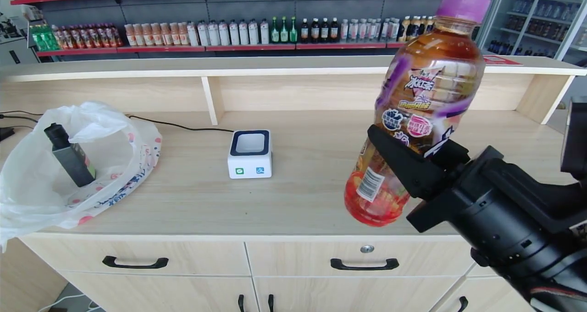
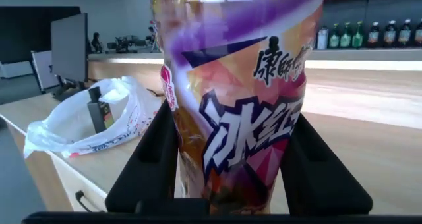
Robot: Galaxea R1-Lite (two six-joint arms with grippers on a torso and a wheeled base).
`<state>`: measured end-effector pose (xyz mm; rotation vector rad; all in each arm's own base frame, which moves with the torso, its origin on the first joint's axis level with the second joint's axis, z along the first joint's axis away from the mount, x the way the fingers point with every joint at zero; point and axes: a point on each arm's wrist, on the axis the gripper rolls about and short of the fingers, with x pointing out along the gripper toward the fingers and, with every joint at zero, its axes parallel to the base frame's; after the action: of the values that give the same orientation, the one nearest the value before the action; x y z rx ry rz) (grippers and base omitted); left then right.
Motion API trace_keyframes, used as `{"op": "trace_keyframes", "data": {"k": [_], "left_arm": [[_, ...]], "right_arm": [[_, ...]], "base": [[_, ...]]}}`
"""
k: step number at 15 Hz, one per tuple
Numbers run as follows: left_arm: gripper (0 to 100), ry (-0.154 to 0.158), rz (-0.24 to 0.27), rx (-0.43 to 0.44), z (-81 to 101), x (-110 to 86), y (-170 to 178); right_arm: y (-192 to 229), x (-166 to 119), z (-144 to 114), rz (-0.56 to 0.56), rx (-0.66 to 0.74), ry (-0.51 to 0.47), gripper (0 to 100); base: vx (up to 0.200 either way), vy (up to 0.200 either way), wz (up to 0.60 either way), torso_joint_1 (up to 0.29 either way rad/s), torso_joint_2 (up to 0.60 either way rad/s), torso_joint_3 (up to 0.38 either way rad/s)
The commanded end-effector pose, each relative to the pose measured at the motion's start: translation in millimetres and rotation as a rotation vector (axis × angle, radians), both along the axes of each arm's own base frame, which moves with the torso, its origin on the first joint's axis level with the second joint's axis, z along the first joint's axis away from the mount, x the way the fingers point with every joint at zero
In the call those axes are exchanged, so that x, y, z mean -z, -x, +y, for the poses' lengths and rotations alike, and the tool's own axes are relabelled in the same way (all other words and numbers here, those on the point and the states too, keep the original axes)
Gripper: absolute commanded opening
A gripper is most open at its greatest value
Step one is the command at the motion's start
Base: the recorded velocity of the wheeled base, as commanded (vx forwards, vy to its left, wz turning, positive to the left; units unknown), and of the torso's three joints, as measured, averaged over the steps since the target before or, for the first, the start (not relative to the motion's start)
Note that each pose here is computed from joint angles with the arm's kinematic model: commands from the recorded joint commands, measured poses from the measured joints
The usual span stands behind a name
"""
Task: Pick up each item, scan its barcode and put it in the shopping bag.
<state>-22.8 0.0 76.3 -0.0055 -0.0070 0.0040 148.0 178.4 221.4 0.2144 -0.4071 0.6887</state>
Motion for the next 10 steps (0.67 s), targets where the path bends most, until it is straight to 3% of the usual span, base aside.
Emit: {"op": "trace_keyframes", "data": {"k": [1,5,10], "left_arm": [[100,0.001,0.001,-0.001,0.0,0.0,0],[100,0.001,0.001,-0.001,0.0,0.0,0],[100,0.001,0.001,-0.001,0.0,0.0,0]], "right_arm": [[1,3,2,0.030,-0.102,-0.019,0],[3,2,3,0.121,-0.338,-0.118,0],[8,-7,-2,0.228,-0.437,-0.267,0]], "base": [[0.000,0.000,0.00,0.000,0.00,0.000],[0.000,0.000,0.00,0.000,0.00,0.000],[0.000,0.000,0.00,0.000,0.00,0.000]]}}
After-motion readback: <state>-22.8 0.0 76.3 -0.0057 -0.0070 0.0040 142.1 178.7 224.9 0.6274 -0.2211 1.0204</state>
